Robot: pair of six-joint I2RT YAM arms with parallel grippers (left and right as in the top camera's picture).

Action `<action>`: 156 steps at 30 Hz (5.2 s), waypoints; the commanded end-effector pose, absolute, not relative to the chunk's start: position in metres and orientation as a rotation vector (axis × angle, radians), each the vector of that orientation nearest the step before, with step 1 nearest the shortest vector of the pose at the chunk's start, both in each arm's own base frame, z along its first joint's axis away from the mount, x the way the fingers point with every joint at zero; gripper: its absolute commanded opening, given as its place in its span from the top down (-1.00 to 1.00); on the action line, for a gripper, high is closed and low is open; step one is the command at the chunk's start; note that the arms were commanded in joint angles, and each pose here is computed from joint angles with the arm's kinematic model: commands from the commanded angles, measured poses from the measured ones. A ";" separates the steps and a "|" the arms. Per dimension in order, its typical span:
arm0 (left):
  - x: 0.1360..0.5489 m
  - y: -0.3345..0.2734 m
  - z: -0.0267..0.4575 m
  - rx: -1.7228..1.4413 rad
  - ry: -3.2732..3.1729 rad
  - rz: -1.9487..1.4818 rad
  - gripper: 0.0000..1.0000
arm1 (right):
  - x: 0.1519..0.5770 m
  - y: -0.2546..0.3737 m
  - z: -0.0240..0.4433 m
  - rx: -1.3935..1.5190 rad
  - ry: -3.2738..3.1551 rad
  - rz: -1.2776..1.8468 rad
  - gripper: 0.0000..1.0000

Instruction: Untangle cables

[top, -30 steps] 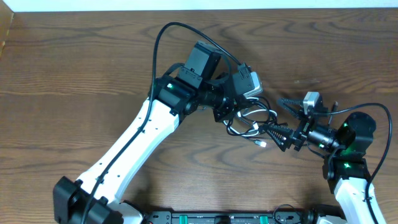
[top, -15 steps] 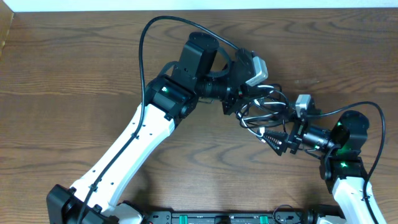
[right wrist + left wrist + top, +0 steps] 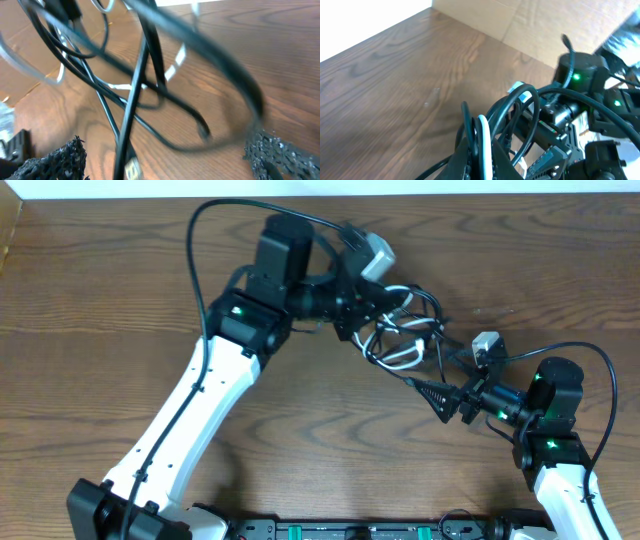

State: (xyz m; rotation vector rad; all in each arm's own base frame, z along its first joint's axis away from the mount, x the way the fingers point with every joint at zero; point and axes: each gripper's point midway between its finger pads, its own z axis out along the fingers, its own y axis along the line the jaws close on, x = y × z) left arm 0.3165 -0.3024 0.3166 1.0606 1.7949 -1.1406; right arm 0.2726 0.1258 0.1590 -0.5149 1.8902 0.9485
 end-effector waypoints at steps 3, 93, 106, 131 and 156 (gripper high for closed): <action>0.313 -0.295 0.327 1.013 1.817 -1.187 0.85 | 0.281 0.123 0.166 -0.526 1.862 0.889 -0.99; 0.348 -0.257 0.182 1.169 2.239 -0.590 -0.78 | 0.295 0.052 0.126 -0.071 2.100 0.729 0.98; 0.370 -0.296 0.095 1.351 2.220 -0.504 -0.79 | 0.295 0.052 0.126 -0.071 2.100 0.731 0.98; 0.371 -0.330 0.035 1.512 2.142 -0.450 -0.79 | 0.295 0.052 0.125 -0.069 2.105 0.733 0.98; 0.364 -0.337 0.030 1.537 2.137 -0.457 0.85 | 0.294 0.052 0.125 -0.067 2.107 0.734 0.98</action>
